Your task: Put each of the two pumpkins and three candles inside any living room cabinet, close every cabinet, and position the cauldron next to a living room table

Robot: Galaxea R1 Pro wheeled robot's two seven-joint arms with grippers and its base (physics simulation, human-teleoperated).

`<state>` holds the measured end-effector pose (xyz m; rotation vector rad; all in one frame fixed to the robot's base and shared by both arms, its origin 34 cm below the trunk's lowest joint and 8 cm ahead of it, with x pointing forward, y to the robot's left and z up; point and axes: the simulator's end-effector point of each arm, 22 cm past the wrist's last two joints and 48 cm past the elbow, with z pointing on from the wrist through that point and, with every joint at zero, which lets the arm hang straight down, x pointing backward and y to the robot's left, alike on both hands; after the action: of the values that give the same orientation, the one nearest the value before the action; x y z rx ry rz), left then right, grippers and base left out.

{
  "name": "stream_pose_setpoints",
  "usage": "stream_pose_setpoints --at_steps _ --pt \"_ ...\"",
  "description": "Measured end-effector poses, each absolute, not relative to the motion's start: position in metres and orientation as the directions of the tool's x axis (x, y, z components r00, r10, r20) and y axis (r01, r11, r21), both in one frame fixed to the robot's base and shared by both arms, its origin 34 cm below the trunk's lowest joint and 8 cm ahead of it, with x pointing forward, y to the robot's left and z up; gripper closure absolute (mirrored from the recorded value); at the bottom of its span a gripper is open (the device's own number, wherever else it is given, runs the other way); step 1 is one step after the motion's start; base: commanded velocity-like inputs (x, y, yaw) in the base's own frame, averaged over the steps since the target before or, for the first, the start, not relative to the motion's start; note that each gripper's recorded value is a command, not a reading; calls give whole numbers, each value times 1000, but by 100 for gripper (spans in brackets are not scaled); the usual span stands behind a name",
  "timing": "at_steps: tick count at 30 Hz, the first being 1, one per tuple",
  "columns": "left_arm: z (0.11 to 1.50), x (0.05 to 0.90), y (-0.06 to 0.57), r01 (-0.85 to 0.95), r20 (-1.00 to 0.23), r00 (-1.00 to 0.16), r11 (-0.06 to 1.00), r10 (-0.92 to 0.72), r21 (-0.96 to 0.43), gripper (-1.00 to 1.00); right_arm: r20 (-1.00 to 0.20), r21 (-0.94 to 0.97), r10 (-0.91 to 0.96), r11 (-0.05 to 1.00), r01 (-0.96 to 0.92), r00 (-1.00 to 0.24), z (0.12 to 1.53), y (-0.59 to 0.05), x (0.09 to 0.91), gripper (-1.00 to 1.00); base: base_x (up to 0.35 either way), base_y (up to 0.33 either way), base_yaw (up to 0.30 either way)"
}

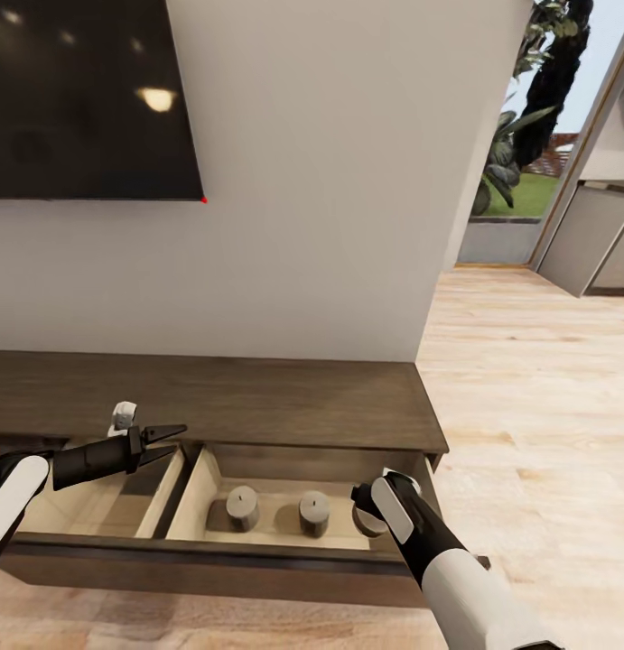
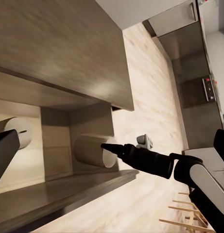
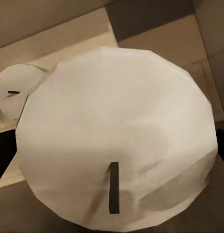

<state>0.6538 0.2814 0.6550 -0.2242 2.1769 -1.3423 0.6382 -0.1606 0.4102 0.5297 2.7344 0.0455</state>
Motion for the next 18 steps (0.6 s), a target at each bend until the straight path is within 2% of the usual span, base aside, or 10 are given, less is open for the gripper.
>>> stream_pose_setpoints --at_steps 18 --pt "647 652 282 148 -377 -825 483 -421 -863 -100 -383 85 333 941 326 -862 406 -155 643 100 0 0 0"
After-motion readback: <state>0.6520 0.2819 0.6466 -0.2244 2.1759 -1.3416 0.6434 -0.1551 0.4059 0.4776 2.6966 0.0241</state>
